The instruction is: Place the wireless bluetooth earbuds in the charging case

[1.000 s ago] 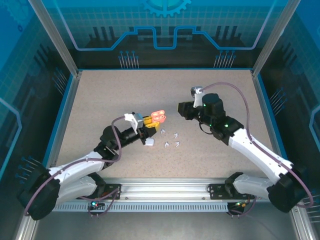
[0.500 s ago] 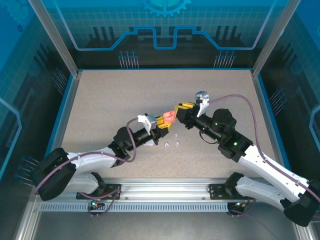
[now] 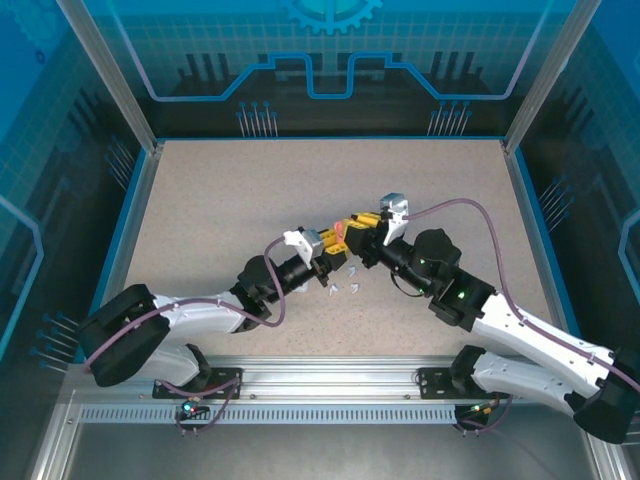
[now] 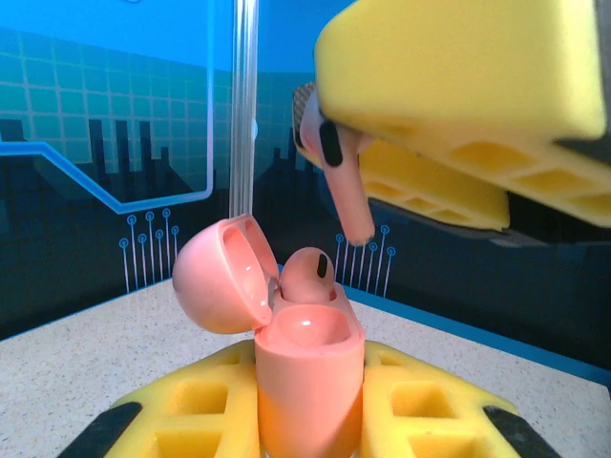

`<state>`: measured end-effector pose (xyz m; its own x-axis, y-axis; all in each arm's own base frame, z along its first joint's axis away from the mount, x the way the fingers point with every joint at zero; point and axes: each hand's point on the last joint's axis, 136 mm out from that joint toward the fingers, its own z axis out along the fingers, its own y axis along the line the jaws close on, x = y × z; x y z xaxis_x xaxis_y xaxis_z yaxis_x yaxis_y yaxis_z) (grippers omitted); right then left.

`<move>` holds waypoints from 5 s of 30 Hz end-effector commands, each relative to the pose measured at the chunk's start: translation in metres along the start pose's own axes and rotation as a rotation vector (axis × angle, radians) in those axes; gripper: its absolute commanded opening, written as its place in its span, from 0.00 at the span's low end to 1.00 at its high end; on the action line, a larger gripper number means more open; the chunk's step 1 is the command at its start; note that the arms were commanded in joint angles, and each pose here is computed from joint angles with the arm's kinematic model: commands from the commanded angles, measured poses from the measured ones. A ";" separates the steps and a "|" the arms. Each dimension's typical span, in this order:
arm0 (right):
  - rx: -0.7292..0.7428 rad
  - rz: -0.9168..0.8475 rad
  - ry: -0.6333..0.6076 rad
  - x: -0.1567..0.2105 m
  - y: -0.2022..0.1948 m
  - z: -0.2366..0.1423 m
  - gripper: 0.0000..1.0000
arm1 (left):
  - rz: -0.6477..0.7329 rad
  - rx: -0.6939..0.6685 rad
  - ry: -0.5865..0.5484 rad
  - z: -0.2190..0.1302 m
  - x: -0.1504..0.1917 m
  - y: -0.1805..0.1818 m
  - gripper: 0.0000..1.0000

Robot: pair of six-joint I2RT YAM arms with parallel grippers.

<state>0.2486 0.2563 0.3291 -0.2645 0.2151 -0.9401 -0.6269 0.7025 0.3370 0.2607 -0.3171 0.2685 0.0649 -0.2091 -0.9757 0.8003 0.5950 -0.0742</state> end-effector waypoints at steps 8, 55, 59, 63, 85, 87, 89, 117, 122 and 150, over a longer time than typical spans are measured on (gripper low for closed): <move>0.010 -0.024 -0.021 0.002 0.004 0.007 0.29 | 0.016 -0.011 -0.109 0.007 -0.029 -0.004 0.00; 0.057 -0.040 0.023 0.017 -0.001 0.009 0.36 | 0.011 -0.045 -0.124 0.004 -0.028 0.001 0.00; 0.060 -0.045 0.014 0.013 -0.002 0.006 0.37 | 0.020 -0.048 -0.105 0.005 -0.022 0.002 0.00; 0.055 -0.050 0.003 0.005 0.001 0.002 0.38 | 0.035 -0.054 -0.084 0.005 -0.017 0.003 0.00; -0.131 0.080 0.304 -0.024 -0.016 -0.022 1.00 | 0.043 -0.023 -0.066 -0.014 -0.014 -0.002 0.00; -0.177 0.121 0.349 -0.014 -0.015 -0.017 1.00 | 0.024 -0.012 -0.067 -0.015 -0.016 -0.003 0.00; -0.233 0.149 0.395 -0.003 -0.010 -0.011 1.00 | 0.000 0.002 -0.066 -0.015 -0.018 -0.004 0.00; -0.381 0.133 0.420 -0.004 0.019 -0.005 0.80 | -0.019 0.001 -0.005 -0.009 -0.006 -0.002 0.00; -0.308 0.109 0.427 -0.002 0.008 -0.012 0.80 | -0.021 0.001 -0.002 -0.009 -0.006 -0.002 0.00; 0.492 0.141 0.472 0.068 -0.150 -0.086 1.00 | -0.548 -0.283 0.686 0.037 0.122 0.079 0.03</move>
<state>0.2639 0.1169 0.2325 -0.6607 0.0710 -0.7473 -0.2300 0.9285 0.2916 0.3550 -0.3228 0.1799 -0.5772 -0.0847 -0.8122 0.5219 0.7267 -0.4467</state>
